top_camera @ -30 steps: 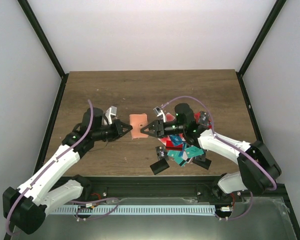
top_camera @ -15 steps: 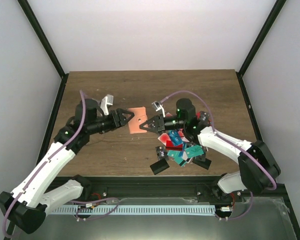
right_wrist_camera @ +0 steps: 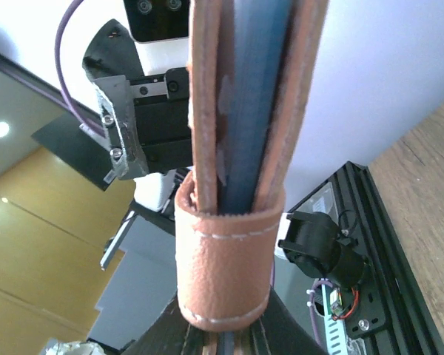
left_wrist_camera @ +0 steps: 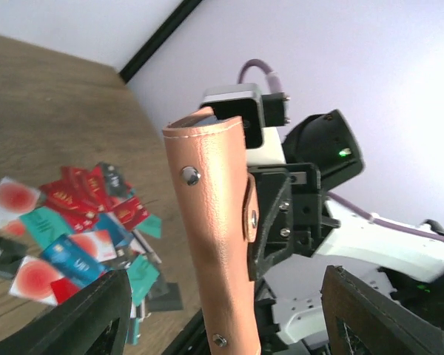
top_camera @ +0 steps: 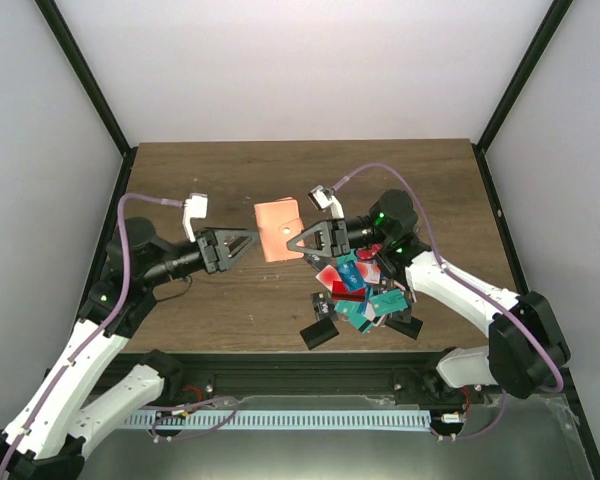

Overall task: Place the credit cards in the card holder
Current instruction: Open the card holder at the center of the board.

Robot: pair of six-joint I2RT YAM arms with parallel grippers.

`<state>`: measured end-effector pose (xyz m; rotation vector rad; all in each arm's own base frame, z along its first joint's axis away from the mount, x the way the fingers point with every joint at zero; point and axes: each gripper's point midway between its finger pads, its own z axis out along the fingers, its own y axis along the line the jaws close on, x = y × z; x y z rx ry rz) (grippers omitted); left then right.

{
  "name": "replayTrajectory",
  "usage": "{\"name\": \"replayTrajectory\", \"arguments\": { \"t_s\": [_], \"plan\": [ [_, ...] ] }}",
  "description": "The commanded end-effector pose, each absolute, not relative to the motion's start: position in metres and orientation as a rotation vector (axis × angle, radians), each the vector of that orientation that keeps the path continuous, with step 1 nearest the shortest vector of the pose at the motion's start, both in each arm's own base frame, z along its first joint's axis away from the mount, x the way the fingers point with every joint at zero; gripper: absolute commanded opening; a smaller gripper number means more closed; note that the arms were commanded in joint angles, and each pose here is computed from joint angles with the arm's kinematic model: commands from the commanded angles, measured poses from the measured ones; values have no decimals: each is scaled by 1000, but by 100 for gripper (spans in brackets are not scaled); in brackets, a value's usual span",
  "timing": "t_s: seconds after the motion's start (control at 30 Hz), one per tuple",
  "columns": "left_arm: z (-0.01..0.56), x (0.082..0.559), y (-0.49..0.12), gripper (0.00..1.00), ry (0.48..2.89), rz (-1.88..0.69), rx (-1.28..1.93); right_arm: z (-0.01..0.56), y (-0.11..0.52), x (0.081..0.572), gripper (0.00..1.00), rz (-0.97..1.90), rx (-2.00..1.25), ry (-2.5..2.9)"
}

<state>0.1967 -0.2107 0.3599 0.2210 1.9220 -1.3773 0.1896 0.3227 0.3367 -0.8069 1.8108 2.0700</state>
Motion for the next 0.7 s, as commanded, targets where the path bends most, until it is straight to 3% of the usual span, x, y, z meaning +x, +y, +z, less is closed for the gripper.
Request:
{"name": "replayTrajectory", "arguments": {
  "t_s": [0.0, 0.67],
  "plan": [
    [393, 180, -218, 71, 1755, -1520, 330, 384, 310, 168, 1, 2081, -989, 1603],
    [394, 186, -237, 41, 1679, -1687, 386, 398, 309, 157, 1, 2122, -1066, 1551]
  ]
}}
